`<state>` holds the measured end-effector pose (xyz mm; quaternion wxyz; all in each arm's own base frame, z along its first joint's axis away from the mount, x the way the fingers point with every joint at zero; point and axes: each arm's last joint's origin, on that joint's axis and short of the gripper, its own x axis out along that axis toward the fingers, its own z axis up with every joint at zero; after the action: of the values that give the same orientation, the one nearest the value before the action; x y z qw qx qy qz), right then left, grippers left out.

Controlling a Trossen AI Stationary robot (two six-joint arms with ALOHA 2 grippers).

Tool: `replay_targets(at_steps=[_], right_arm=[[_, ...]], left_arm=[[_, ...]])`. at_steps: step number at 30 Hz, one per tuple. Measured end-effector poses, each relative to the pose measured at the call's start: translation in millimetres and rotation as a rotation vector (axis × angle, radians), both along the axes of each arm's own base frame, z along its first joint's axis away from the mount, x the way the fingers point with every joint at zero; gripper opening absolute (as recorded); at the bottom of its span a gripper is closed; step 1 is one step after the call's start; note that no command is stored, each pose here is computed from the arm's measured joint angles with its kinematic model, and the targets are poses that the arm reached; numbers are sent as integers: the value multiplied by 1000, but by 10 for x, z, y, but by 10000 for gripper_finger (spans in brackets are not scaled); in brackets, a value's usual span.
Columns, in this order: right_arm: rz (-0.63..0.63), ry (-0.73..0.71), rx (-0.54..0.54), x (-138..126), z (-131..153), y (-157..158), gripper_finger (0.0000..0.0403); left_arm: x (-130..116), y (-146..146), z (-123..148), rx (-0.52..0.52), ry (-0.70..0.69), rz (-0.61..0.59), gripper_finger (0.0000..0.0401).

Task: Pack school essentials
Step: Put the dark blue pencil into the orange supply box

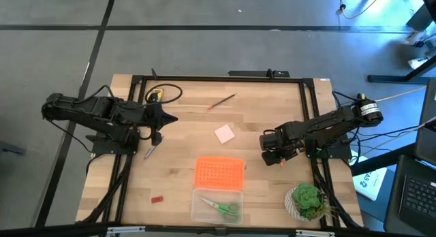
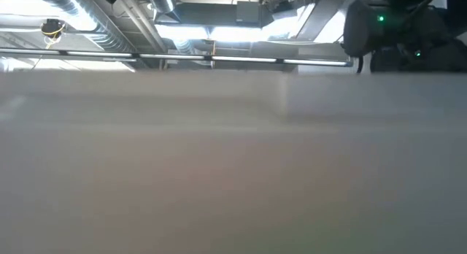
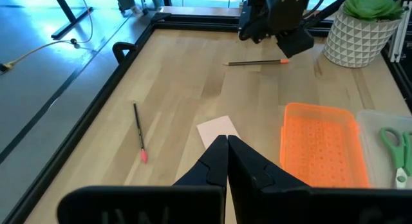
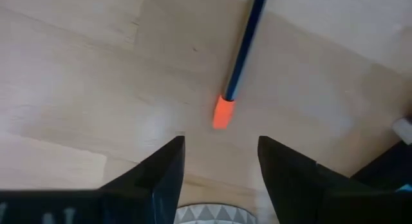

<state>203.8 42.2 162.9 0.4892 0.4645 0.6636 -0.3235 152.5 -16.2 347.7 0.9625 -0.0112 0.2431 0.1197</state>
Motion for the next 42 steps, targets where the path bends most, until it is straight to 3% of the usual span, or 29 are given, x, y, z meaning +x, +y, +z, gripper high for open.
replay_targets(at_steps=[11,17,27,42], right_arm=[[-2,-62,2,-54,-217,-9,198],[0,-26,4,-167,-343,-20,198],[1,-33,5,-192,-381,-25,196],[2,-31,3,-196,-387,-25,118]], left_arm=[[0,1,0,0,0,0,0],[0,1,0,0,0,0,0],[0,1,0,0,0,0,0],[0,1,0,0,0,0,0]])
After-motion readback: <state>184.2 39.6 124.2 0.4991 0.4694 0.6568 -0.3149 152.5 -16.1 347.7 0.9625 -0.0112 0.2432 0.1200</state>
